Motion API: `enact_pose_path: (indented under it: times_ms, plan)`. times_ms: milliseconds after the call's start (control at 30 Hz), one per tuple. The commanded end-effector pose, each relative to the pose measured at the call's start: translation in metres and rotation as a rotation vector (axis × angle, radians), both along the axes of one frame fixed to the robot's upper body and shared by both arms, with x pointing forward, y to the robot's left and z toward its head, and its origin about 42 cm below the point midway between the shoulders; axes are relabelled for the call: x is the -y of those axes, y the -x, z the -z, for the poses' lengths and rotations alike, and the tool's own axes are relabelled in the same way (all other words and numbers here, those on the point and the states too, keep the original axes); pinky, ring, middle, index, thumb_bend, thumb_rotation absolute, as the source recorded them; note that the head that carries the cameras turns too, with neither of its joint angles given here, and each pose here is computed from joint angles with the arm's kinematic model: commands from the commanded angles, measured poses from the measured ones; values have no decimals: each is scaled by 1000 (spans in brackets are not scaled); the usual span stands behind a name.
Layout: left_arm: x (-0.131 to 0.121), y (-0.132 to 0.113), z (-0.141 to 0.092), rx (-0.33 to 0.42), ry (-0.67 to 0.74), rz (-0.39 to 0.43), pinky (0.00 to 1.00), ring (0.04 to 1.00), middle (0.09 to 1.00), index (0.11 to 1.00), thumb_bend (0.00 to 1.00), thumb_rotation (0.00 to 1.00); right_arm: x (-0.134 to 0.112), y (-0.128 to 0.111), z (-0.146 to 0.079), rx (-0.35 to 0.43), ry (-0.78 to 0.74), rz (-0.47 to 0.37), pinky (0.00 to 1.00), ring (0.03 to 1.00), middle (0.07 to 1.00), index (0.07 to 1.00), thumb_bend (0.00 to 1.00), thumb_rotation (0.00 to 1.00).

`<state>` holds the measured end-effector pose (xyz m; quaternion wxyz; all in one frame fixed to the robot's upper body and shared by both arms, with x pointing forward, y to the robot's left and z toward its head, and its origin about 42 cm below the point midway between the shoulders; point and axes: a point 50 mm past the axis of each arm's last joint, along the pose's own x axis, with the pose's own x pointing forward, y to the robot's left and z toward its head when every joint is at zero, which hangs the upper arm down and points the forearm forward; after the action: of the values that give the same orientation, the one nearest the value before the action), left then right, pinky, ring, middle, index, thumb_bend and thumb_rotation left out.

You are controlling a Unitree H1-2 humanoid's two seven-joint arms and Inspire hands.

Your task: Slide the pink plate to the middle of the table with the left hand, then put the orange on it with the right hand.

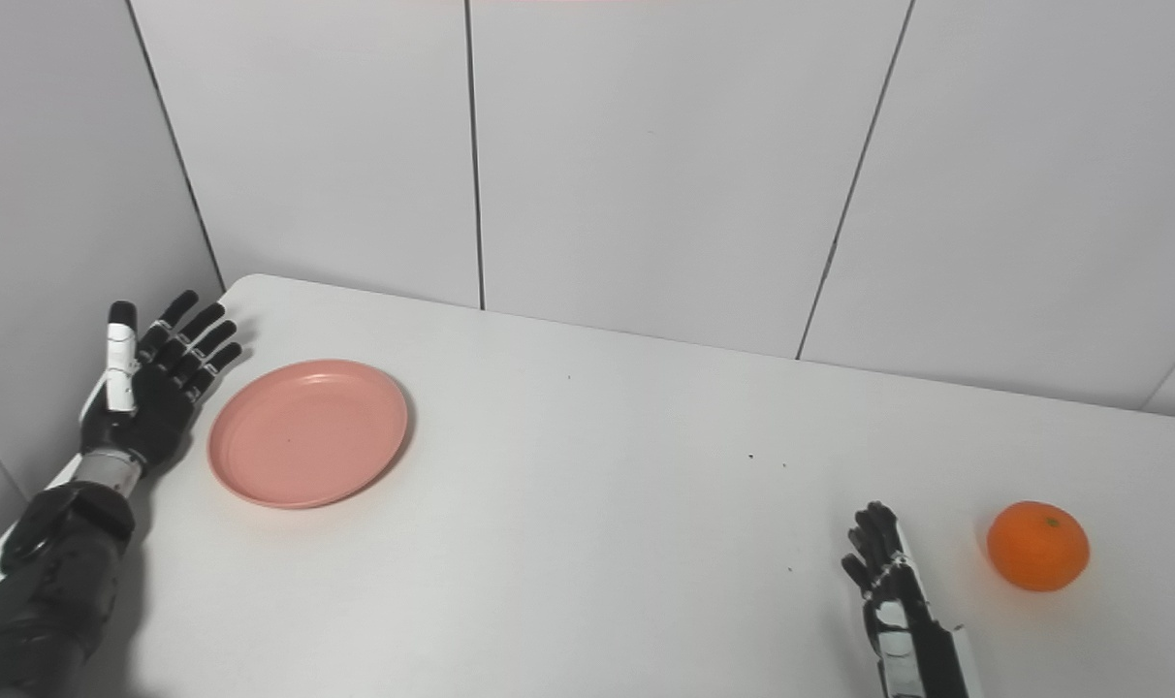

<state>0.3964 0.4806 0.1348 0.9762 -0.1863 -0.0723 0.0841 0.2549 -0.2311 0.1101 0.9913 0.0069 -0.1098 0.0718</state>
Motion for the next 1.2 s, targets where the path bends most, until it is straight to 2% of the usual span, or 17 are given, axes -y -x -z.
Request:
enact_pose_path:
  times_ms: [0,167,267,400,567,700,1000,1167]
  plan:
    - [-9,-11,-28,87,-45,7,794,844,831,865,1000,787,-9,25,53,-183,-43,11,945,961,957,960,818,976]
    - [-5,-10,-20,64,-80,18,802,848,829,874,982,822,-9,26,53,-185,-40,9,934,954,953,956,832,972]
    - [-2,-10,-16,56,-94,30,778,809,820,863,973,847,-9,26,53,-186,-41,9,932,951,952,955,829,973]
    - [1,-10,-11,48,-83,60,749,796,808,863,974,836,-10,26,53,-188,-39,9,936,953,954,955,827,974]
    - [10,-10,-8,33,-86,75,765,800,787,859,1000,809,-11,25,53,-184,-39,8,930,946,948,950,819,975]
    - [20,-9,-10,40,-75,96,771,817,811,864,984,823,-12,26,52,-180,-37,7,927,945,946,947,810,974]
    - [41,-5,-12,38,-74,140,874,871,876,914,973,854,-12,26,51,-176,-32,2,914,941,941,946,803,973]
    - [48,-4,-10,30,-73,153,928,925,928,942,922,905,-13,26,51,-172,-27,-1,913,938,943,947,794,978]
